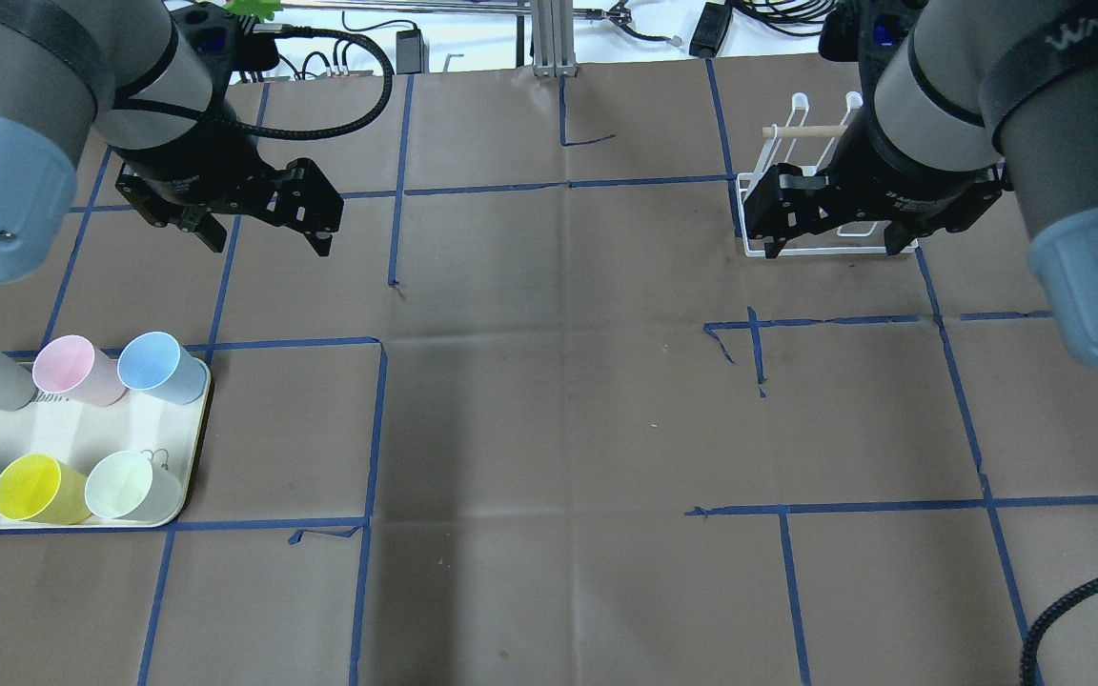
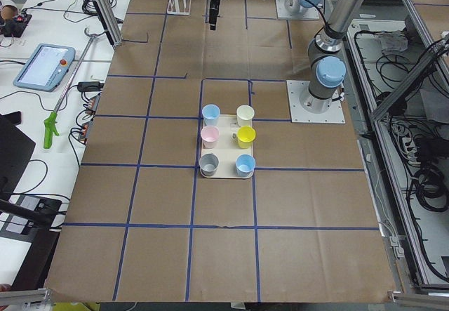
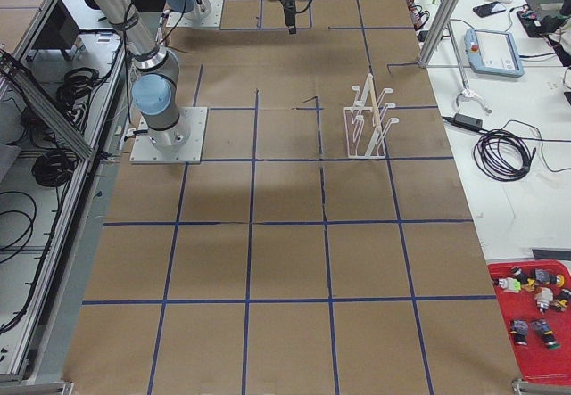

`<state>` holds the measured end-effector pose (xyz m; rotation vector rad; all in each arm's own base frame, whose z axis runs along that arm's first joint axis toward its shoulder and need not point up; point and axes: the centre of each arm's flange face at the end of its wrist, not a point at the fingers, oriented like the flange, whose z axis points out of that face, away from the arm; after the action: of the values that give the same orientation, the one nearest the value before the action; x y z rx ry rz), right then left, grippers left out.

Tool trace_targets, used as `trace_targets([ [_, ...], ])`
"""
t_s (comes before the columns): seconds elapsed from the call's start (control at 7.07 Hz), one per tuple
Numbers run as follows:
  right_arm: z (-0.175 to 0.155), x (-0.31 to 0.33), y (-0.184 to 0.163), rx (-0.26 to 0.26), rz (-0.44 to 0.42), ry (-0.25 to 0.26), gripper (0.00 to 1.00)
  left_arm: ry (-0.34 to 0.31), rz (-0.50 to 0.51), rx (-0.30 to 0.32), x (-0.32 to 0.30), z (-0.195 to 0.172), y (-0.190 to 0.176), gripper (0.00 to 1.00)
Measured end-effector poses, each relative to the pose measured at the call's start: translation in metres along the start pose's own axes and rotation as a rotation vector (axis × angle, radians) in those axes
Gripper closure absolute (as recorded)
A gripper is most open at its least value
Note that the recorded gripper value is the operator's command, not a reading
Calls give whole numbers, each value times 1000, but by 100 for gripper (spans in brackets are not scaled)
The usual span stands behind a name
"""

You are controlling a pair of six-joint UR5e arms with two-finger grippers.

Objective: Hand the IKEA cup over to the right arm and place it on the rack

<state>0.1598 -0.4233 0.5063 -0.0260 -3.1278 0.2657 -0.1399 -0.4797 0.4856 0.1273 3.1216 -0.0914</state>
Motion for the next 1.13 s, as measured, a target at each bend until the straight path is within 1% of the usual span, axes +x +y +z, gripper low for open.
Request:
trace_targets([
  [1.13, 2, 0, 3, -6, -3, 6, 0, 2, -5, 3, -5, -1, 1, 1],
])
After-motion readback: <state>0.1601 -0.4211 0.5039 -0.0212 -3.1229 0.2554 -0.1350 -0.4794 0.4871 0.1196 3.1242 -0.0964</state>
